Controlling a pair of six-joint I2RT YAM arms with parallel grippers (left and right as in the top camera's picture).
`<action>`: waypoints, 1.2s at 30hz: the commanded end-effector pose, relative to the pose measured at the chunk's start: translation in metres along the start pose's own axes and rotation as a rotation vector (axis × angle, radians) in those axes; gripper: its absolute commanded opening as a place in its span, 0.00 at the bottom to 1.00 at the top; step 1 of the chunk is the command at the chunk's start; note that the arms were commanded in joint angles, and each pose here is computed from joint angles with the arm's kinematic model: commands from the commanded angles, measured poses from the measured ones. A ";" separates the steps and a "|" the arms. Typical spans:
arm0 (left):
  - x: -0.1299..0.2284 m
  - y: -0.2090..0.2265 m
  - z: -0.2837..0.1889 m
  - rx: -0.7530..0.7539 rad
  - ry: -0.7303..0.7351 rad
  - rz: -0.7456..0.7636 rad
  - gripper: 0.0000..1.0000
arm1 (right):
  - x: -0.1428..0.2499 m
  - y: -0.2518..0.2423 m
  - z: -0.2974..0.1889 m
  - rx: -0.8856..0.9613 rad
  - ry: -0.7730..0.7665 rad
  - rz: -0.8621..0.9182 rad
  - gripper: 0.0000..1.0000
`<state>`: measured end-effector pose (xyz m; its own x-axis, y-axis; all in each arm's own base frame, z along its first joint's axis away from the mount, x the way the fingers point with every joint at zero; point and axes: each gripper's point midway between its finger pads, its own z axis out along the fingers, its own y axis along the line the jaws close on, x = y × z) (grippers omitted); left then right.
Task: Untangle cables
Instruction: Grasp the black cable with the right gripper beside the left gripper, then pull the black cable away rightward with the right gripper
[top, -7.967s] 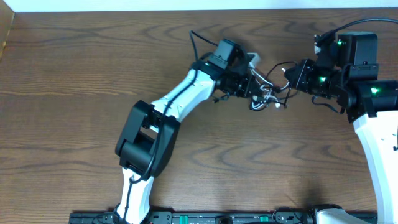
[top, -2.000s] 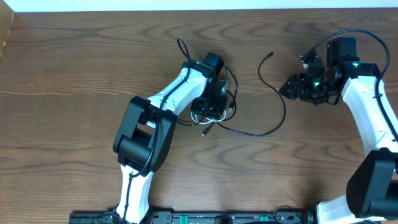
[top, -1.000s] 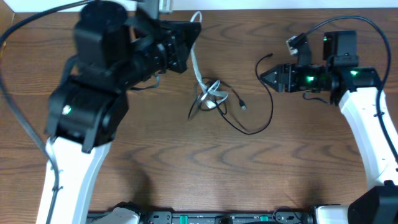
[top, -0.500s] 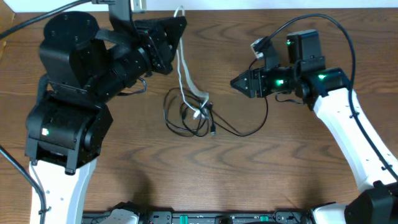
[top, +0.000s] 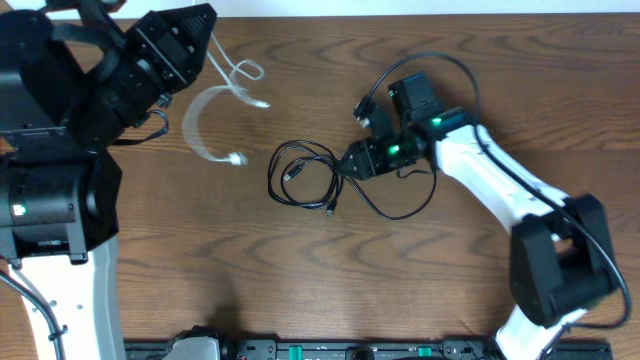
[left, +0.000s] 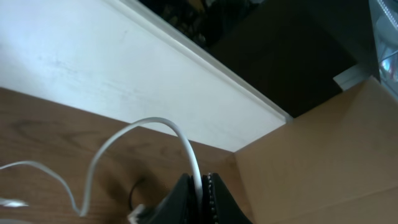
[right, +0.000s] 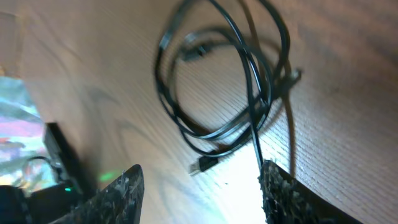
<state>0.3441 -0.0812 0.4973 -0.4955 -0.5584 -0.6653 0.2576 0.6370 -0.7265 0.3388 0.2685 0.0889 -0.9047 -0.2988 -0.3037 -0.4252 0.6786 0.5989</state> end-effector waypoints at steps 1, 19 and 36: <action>0.007 0.010 0.003 0.010 0.067 -0.071 0.07 | 0.006 -0.016 0.016 0.067 0.041 -0.003 0.56; 0.117 0.122 0.045 -0.259 0.568 -0.174 0.07 | 0.046 -0.057 0.051 0.333 0.248 -0.333 0.43; 0.128 0.137 0.057 -0.357 0.588 -0.095 0.07 | -0.067 -0.013 -0.138 0.336 -0.197 0.041 0.01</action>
<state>0.3615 -0.0894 0.3166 -0.8818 -0.3446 -0.3221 -0.0574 0.7562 -0.6518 0.3642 0.2026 0.0803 -0.9136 -0.3552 -0.1980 -0.3990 0.8771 0.2674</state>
